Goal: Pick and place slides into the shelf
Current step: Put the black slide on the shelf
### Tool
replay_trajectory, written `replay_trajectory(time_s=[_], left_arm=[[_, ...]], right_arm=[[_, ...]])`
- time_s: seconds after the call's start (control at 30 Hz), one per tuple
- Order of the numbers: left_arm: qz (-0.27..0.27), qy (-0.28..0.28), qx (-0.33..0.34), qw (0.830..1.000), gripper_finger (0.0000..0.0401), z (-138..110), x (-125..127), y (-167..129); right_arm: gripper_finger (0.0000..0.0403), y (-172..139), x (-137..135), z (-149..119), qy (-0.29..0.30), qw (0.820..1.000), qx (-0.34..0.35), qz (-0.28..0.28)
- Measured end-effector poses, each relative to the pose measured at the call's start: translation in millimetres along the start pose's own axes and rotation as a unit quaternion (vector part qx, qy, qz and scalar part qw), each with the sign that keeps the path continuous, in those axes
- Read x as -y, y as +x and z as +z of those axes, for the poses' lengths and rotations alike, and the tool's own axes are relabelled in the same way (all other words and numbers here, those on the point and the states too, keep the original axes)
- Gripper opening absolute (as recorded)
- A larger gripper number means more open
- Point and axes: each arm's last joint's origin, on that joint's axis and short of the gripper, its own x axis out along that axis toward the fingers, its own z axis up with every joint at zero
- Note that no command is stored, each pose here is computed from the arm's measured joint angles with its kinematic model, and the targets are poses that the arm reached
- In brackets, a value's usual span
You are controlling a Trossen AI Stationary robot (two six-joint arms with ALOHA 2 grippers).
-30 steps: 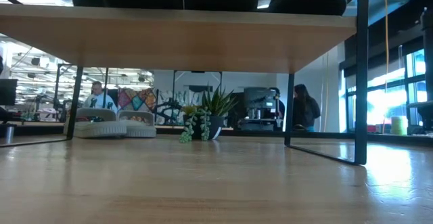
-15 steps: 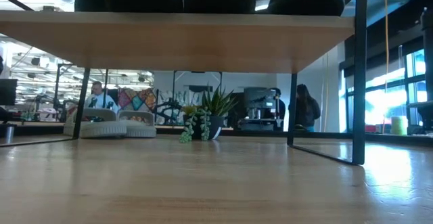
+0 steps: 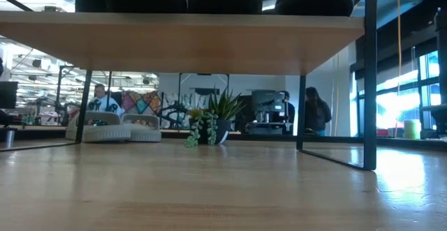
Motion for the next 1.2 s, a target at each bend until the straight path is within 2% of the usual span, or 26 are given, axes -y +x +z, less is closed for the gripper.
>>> replay_trajectory(time_s=[0.13,0.37,0.83,1.0,1.2], left_arm=[[-0.004,-0.018,-0.002,1.000,0.0183,-0.4,0.8,-0.1],[-0.007,-0.017,-0.021,1.000,0.0183,-4.3,1.5,-0.3],[-0.007,-0.017,-0.022,1.000,0.0183,-4.4,1.5,-0.3],[-0.007,-0.017,-0.023,1.000,0.0183,-4.6,1.6,-0.3],[-0.007,-0.028,-0.024,0.999,0.0182,-4.7,1.6,-0.2]], right_arm=[[0.0057,1.8,2.8,-0.5,0.010,1.000,0.001,-0.001],[0.0076,2.3,3.8,1.3,0.022,1.000,0.011,-0.006],[0.0087,2.4,3.7,1.6,0.019,1.000,0.014,-0.007],[0.0118,2.4,3.7,1.8,0.020,1.000,0.015,-0.005],[0.0155,2.6,1.8,3.7,0.028,0.999,0.034,0.029]])
